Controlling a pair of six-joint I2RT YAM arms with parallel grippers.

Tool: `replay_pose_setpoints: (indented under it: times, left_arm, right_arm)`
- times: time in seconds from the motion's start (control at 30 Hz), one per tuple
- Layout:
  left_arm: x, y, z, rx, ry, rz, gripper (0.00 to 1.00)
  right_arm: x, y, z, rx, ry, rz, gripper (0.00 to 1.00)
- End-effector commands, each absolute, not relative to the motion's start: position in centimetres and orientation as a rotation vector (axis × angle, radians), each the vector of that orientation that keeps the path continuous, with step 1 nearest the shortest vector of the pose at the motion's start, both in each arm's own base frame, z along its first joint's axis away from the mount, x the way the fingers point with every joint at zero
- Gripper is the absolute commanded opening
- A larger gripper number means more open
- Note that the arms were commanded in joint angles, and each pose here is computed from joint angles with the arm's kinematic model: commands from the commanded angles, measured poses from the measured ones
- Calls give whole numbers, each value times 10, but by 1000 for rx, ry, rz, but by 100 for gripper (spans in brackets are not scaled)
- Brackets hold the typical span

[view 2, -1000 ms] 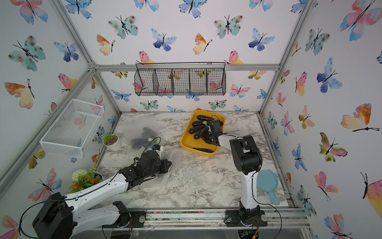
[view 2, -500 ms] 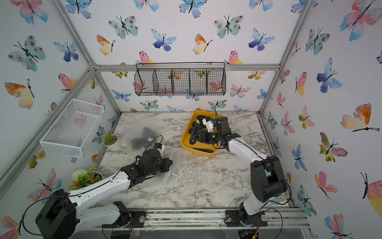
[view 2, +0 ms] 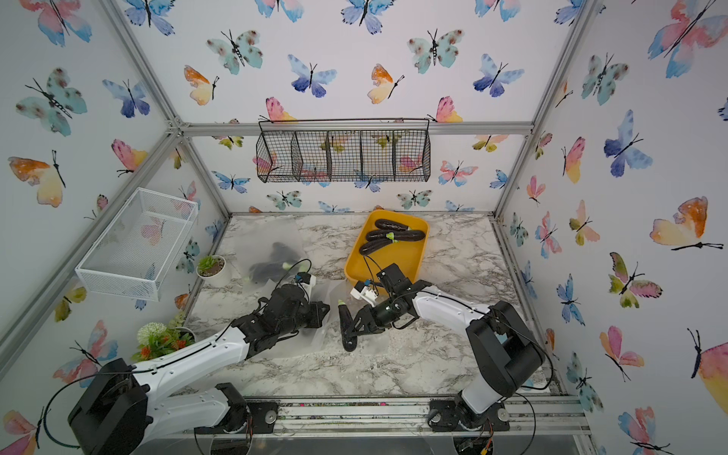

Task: Place the eggplant in a zip-top bag and seal the zipper
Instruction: Place the eggplant in the zipper food storage bag.

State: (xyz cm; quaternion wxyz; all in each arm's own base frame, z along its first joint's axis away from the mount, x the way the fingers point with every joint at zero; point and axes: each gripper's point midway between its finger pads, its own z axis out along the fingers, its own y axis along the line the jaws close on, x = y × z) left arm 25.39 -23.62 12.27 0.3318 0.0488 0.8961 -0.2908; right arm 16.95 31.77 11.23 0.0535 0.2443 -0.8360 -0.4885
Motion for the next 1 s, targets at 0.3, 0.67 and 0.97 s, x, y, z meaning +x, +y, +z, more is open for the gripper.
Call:
replay_pose_setpoints:
  times: [0.3, 0.67, 0.97]
  left_arm:
    - [222, -253, 146, 366, 2234, -884, 0]
    - [207, -261, 155, 390, 2224, -1001, 0]
    - [235, -238, 152, 93, 2216, -1029, 0]
  right_arm:
    - [201, 354, 115, 508, -2388, -1604, 36]
    - [250, 365, 102, 31, -2537, -1599, 38]
    - [267, 373, 120, 124, -2710, -1511, 64]
